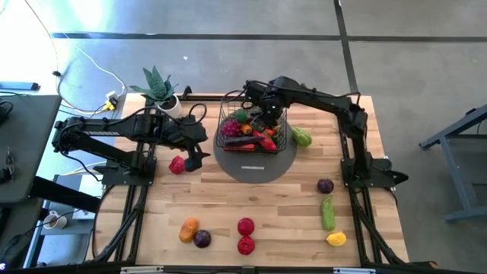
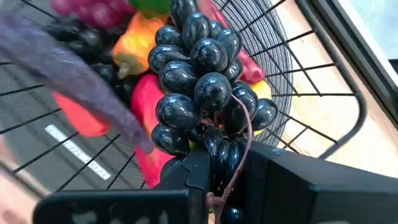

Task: Build produce basket
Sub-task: Put the grapes into the wire basket, then put the green cucumber into the wire basket

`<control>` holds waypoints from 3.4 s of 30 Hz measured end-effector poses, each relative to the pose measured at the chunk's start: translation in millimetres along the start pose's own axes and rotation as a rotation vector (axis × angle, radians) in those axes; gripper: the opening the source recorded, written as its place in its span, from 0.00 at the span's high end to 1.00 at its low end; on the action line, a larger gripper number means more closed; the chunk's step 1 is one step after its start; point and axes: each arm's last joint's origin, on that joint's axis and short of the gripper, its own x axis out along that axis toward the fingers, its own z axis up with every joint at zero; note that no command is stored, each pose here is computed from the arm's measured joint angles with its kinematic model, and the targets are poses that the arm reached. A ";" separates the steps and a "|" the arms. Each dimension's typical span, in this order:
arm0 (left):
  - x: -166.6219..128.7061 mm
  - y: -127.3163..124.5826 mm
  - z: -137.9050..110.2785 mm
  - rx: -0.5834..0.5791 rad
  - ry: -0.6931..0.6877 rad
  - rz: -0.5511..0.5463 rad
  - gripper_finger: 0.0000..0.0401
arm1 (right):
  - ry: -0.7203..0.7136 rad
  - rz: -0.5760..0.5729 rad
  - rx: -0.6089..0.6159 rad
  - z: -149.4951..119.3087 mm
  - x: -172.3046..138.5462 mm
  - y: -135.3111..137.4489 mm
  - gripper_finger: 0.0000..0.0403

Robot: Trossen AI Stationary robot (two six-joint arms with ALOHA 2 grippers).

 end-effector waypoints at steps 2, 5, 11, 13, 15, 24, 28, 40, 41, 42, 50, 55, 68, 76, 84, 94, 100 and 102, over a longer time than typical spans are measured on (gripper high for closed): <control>0.0 0.6 -2.6 -0.009 0.025 0.013 0.26 | 0.017 -0.007 0.004 3.4 8.5 -0.8 0.91; -0.3 2.4 -6.3 -0.025 0.058 0.060 0.26 | 0.045 -0.017 0.002 7.2 21.0 -0.6 0.91; -0.7 4.9 -9.2 -0.048 0.078 0.133 0.26 | 0.074 -0.020 -0.019 10.1 32.5 -0.1 0.90; -0.7 5.1 -9.2 -0.049 0.077 0.142 0.26 | 0.076 -0.020 -0.032 10.5 34.0 0.4 0.87; -0.8 5.2 -9.4 -0.048 0.079 0.143 0.26 | 0.074 -0.019 -0.036 10.6 34.0 0.5 0.84; -0.8 5.2 -9.4 -0.003 0.082 0.142 0.26 | 0.100 -0.026 0.048 8.1 33.6 0.0 0.61; -0.8 5.2 -9.4 0.007 0.083 0.141 0.26 | 0.123 -0.017 0.106 4.0 27.8 -1.4 0.55; -0.7 5.3 -9.1 0.068 0.084 0.139 0.26 | 0.068 -0.016 0.156 2.8 17.7 1.7 0.52; -0.7 5.3 -9.1 0.068 0.084 0.139 0.26 | 0.070 -0.014 0.156 2.8 17.7 1.6 0.52; -0.7 5.3 -9.1 0.068 0.084 0.139 0.26 | 0.070 -0.014 0.157 2.8 17.7 1.6 0.51; -0.7 5.3 -9.3 0.068 0.086 0.139 0.26 | 0.090 0.019 0.220 2.1 17.5 2.6 0.38; -0.7 5.4 -9.4 0.068 0.087 0.139 0.26 | 0.147 0.058 0.272 -0.6 17.2 1.2 0.28; -0.8 5.4 -9.9 0.062 0.091 0.140 0.26 | 0.158 0.086 0.259 -13.7 4.7 22.0 0.27; -2.5 6.2 -20.6 -0.032 0.200 0.128 0.26 | 0.055 0.093 0.188 -23.2 -22.4 52.8 0.27; -5.0 6.7 -29.8 -0.117 0.296 0.127 0.26 | -0.037 0.029 0.072 -37.9 -49.7 73.7 0.27; -6.3 6.1 -34.1 -0.185 0.350 0.100 0.26 | -0.017 0.015 -0.067 -49.2 -54.2 83.9 0.27; -6.4 4.2 -34.6 -0.273 0.368 0.053 0.26 | -0.033 0.034 -0.145 -58.7 -63.7 90.2 0.27; -6.5 4.2 -34.6 -0.303 0.367 0.059 0.26 | -0.055 0.042 -0.184 -65.0 -72.5 91.6 0.27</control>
